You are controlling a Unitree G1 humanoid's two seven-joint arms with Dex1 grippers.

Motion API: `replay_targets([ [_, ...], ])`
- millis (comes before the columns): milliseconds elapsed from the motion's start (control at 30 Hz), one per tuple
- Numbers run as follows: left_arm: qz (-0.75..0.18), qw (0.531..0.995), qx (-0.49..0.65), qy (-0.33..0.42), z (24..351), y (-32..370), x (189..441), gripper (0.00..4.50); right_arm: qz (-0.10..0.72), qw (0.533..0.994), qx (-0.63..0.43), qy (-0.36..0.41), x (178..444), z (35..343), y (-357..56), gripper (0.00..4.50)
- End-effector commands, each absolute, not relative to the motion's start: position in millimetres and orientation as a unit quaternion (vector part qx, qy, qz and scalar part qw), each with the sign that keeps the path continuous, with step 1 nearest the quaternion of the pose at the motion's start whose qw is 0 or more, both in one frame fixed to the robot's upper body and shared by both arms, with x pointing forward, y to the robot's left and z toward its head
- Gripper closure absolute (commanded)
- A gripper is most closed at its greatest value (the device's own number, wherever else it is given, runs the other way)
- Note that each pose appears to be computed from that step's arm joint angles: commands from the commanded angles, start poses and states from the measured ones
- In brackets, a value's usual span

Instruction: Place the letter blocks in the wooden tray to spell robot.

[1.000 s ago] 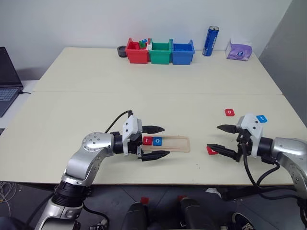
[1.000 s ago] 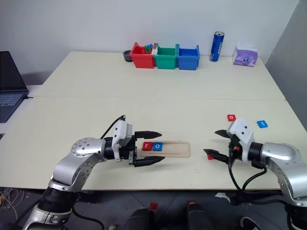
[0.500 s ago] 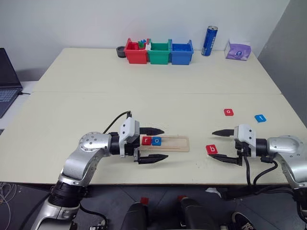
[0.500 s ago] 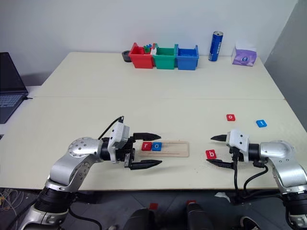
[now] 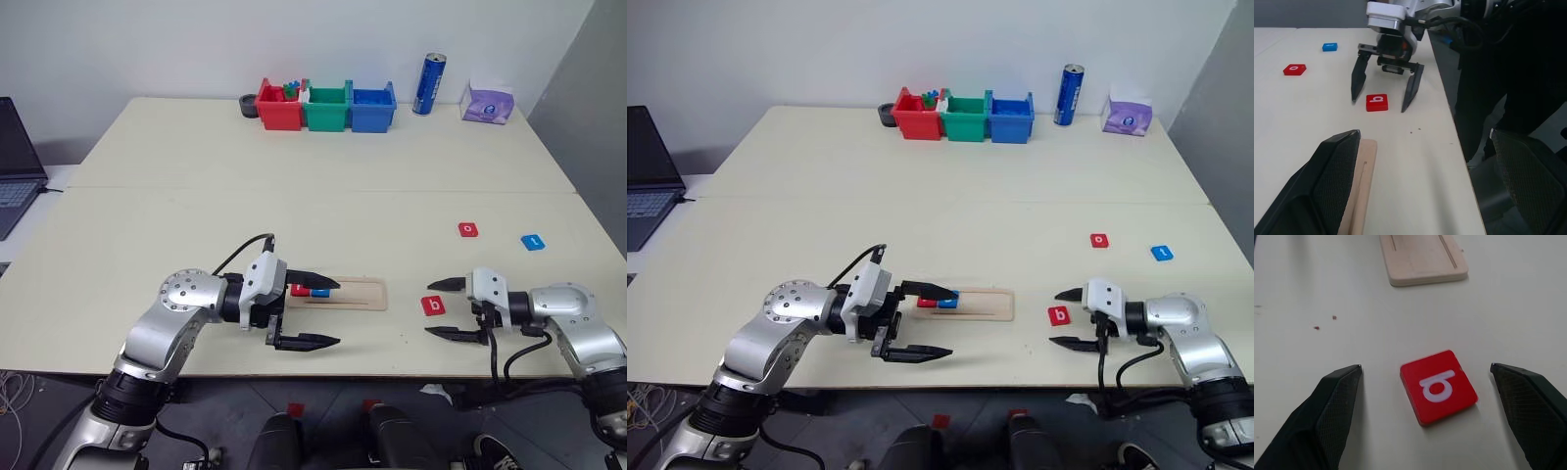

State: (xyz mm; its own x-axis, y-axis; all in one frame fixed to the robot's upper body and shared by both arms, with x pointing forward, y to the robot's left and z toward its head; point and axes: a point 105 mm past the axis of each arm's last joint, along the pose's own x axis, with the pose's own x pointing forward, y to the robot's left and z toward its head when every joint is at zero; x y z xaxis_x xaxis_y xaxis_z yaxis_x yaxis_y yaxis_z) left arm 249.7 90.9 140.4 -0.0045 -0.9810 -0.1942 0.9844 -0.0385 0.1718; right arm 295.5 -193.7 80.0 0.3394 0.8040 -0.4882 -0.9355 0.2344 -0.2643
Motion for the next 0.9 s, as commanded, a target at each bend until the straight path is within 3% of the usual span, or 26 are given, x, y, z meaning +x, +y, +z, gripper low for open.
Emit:
replay_targets([
  [33, -0.720, 0.677, 0.150, -0.012, 146, 88, 245, 0.00, 0.561, 0.773, -0.273, 0.115, 300, 83, -196, 0.01],
  [200, -0.720, 0.676, 0.155, -0.012, 147, 90, 247, 0.00, 0.568, 0.769, -0.270, 0.115, 299, 80, -192, 0.01],
  [267, -0.717, 0.679, 0.158, -0.013, 149, 91, 250, 0.00, 0.572, 0.767, -0.269, 0.114, 298, 78, -190, 0.37],
  [533, -0.712, 0.683, 0.164, -0.011, 150, 95, 252, 0.00, 0.581, 0.761, -0.266, 0.112, 297, 73, -185, 2.94],
  [700, -0.703, 0.692, 0.165, -0.011, 150, 99, 255, 0.00, 0.584, 0.760, -0.269, 0.098, 299, 86, -182, 3.05],
  [900, -0.655, 0.734, 0.180, -0.003, 153, 129, 269, 0.00, 0.599, 0.768, -0.227, 0.033, 304, 136, -128, 3.05],
])
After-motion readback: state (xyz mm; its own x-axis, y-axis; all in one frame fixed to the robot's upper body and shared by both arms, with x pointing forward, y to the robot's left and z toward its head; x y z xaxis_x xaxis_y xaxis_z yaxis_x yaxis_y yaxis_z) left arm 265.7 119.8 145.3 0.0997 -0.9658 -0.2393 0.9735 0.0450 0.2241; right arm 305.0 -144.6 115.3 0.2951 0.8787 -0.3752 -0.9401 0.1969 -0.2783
